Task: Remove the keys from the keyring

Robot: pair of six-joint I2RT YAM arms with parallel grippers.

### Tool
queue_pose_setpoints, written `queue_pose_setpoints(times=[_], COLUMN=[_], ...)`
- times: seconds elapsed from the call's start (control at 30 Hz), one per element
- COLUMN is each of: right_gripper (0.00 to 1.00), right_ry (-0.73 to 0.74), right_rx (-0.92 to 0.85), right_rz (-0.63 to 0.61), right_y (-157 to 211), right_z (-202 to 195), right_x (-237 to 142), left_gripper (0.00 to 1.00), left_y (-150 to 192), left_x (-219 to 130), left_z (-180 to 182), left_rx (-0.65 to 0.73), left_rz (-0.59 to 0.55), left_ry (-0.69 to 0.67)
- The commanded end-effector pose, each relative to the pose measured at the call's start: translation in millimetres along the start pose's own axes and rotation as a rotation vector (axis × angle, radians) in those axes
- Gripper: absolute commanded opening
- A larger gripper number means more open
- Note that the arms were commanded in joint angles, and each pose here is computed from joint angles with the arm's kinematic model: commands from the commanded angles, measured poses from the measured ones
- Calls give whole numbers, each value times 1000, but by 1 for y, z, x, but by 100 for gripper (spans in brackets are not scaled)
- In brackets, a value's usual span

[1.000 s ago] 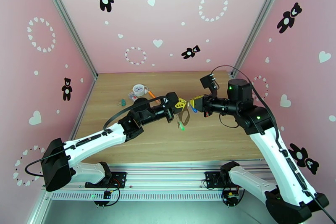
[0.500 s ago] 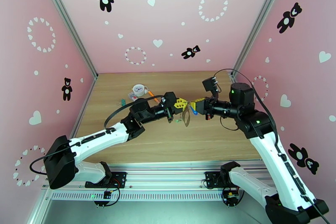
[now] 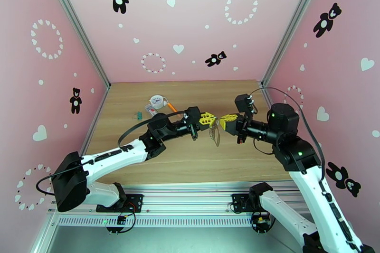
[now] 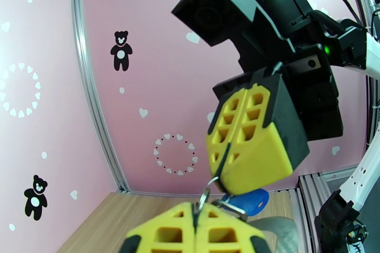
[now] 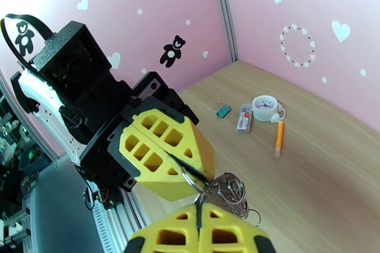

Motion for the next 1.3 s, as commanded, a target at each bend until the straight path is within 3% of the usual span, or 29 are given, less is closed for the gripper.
queue_pose_setpoints(times=[0.0, 0.4, 0.47, 0.53, 0.67, 0.97, 1.27], right_gripper=[0, 0, 0, 0, 0, 0, 0], right_ry=[-80, -109, -55, -65, -55, -3, 4], right_rx=[-92, -189, -129, -92, 10, 142, 216], right_rz=[-17, -74, -36, -15, 27, 125, 184], right_y=[3, -7, -8, -10, -7, -7, -6], right_z=[19, 27, 18, 16, 8, -5, -13], right_x=[-7, -9, -6, -3, 4, 11, 19], left_gripper=[0, 0, 7, 21, 31, 33, 37], left_y=[-10, -8, -4, -1, 4, 16, 14], left_x=[-4, -3, -2, 0, 3, 6, 3], left_z=[21, 21, 22, 24, 23, 5, 3], left_rx=[76, 77, 67, 47, 22, 52, 89], left_rz=[-81, -80, -40, -8, 71, 259, 305], left_ry=[-191, -194, -197, -212, -244, -218, -254])
Point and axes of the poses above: each hand's point on the last joint's axis, 136 mm out from that joint toward the fingers, its own x axis out along the fingers, its own z axis along the line the jaws close on, y = z × x, the point moved 8 cm from there along -x, back along the fingers, and after that the axes turned 14 degrees about -x, right-handed, at the moved point
